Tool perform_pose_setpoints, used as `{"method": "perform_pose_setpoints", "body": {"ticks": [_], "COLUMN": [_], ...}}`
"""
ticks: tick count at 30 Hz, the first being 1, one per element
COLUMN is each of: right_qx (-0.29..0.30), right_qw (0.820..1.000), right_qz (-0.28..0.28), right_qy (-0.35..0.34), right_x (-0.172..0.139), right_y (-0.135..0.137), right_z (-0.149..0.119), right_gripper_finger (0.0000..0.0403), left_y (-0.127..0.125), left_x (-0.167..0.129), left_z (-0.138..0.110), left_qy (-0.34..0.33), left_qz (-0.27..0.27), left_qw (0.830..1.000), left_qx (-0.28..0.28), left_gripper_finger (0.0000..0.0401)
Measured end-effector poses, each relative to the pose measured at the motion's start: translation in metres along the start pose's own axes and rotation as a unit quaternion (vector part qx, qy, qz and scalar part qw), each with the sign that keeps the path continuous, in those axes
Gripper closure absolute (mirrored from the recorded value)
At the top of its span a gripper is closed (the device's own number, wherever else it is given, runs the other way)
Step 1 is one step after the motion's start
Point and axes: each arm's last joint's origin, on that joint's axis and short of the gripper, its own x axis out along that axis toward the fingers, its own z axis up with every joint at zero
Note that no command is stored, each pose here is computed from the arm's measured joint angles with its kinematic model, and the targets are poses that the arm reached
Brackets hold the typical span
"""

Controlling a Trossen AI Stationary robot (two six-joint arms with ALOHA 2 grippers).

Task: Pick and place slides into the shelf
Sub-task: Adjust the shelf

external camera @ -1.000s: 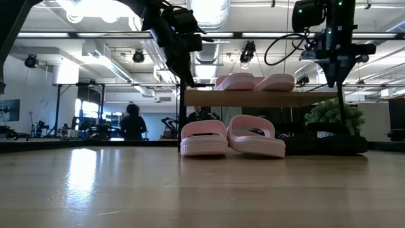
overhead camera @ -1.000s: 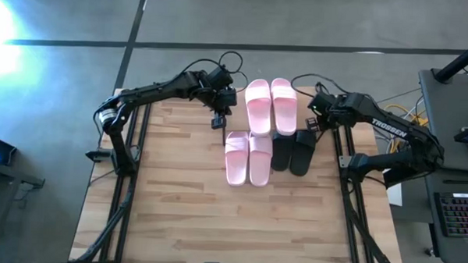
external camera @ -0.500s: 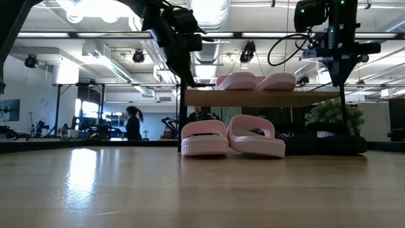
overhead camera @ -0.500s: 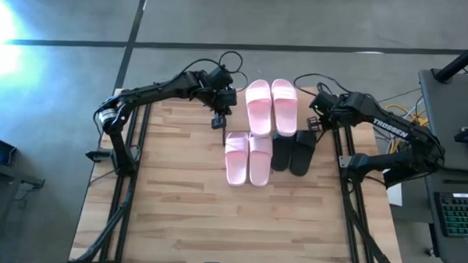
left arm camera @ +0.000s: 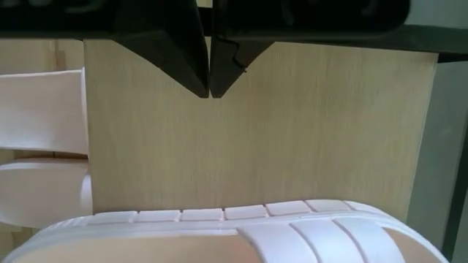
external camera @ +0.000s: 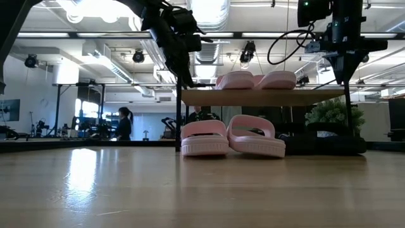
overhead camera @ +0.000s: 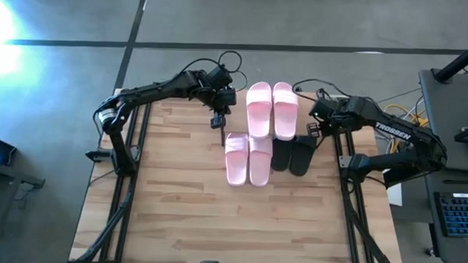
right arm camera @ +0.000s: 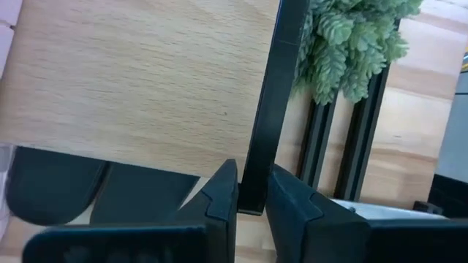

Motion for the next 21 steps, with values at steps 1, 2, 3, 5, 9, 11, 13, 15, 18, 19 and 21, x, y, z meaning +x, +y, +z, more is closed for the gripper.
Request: {"method": "perform_pose_setpoints", "body": {"ticks": [1,2,3,5,9,11,13,15,18,19,21], "right_qx": [-0.001,-0.002,-0.002,-0.002,-0.003,-0.005,-0.006,-0.008,-0.005,-0.004,-0.006], "right_qw": [1.0,1.0,1.0,1.0,1.0,1.0,1.0,1.0,1.0,1.0,1.0], "right_qz": [0.001,0.003,0.003,0.003,0.0,0.002,0.003,0.001,-0.008,-0.009,-0.008], "right_qy": [0.002,0.004,0.006,0.011,0.019,0.02,0.021,0.018,0.005,-0.006,-0.023], "right_x": [0.0,-0.001,-0.001,-0.002,-0.003,-0.003,-0.004,-0.006,-0.011,-0.015,-0.021], "right_y": [0.001,0.002,0.002,0.003,0.005,0.006,0.007,0.007,0.007,0.007,0.006], "right_z": [-0.001,-0.003,-0.004,-0.007,-0.012,-0.013,-0.015,-0.015,-0.015,-0.013,-0.011], "right_gripper_finger": [0.0354,0.0353,0.0354,0.0354,0.0352,0.0351,0.035,0.0349,0.0349,0.0349,0.0347], "left_y": [0.0,0.0,0.0,0.0,0.0,0.0,0.0,0.0,0.0,0.0,0.0], "left_x": [0.0,0.0,0.0,-0.001,-0.001,-0.001,-0.001,-0.001,-0.001,-0.001,-0.001], "left_z": [0.0,0.0,0.0,0.0,0.0,0.0,0.0,0.0,0.0,-0.001,-0.001], "left_qy": [0.0,0.001,0.001,0.001,0.001,0.001,0.002,0.001,0.002,0.003,0.004], "left_qz": [0.001,0.001,0.002,0.002,0.002,0.002,0.001,0.001,0.002,0.003,0.003], "left_qw": [1.0,1.0,1.0,1.0,1.0,1.0,1.0,1.0,1.0,1.0,1.0], "left_qx": [0.0,0.0,0.0,0.0,0.0,0.0,0.0,0.0,0.0,0.0,-0.001], "left_gripper_finger": [0.0401,0.0401,0.0401,0.0401,0.0401,0.0401,0.0401,0.0401,0.0401,0.0401,0.0401]}}
